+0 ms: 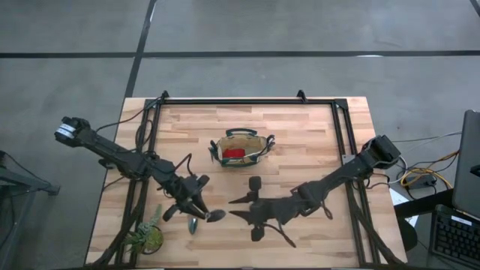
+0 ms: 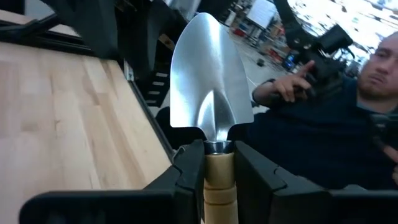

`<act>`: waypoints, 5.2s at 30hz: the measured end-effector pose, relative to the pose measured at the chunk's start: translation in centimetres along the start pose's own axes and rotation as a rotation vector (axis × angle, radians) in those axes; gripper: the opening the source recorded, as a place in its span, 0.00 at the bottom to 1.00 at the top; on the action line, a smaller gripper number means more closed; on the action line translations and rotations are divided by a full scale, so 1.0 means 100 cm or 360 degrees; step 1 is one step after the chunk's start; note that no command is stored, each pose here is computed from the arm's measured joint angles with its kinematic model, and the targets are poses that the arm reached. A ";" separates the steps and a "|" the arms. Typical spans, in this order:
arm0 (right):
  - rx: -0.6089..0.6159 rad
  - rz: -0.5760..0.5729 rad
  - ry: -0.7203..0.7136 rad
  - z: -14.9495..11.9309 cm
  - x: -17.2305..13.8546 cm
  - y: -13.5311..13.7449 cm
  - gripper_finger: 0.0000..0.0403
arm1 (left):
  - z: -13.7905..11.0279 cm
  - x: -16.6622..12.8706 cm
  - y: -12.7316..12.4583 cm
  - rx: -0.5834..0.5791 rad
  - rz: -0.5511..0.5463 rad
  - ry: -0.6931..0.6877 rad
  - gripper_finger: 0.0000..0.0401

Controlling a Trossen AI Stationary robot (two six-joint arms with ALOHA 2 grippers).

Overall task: Pick & Place Garden tools in Gardening bag
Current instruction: Put the top brown trowel into the light brown gardening bag

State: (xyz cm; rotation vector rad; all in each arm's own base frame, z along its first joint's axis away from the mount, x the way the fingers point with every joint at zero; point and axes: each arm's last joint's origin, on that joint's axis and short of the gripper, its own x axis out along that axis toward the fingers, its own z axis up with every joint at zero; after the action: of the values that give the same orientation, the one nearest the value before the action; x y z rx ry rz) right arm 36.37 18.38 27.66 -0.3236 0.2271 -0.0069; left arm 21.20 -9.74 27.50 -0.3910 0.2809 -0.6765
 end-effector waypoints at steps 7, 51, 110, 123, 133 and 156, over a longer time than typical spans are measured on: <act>-0.0098 -0.0033 -0.0155 0.011 -0.001 -0.003 0.43 | 0.000 0.000 -0.001 0.0033 -0.0023 0.0008 0.17; -0.0373 0.0090 -0.0311 0.022 0.022 0.003 0.19 | 0.001 0.000 -0.001 0.0071 0.0007 -0.0020 0.19; -0.0133 -0.0522 0.0597 -0.020 0.018 -0.068 0.02 | 0.001 -0.002 0.007 0.0189 0.0420 -0.0119 0.48; -0.0100 -0.0552 0.0585 -0.015 0.012 -0.072 0.02 | 0.001 -0.002 0.007 0.0189 0.0428 -0.0109 0.48; -0.0041 -0.0478 0.0590 -0.019 0.014 -0.071 0.02 | 0.000 -0.002 0.008 0.0189 0.0431 -0.0109 0.48; -0.0040 -0.0430 0.0760 -0.057 0.044 -0.090 0.02 | -0.003 0.000 0.010 0.0179 0.0461 -0.0074 0.48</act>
State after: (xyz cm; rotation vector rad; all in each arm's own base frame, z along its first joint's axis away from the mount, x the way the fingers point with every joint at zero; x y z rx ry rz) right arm 39.61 7.91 24.28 -0.3728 0.6557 -0.3510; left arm 21.67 -9.11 26.81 -0.2515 0.2482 -0.3964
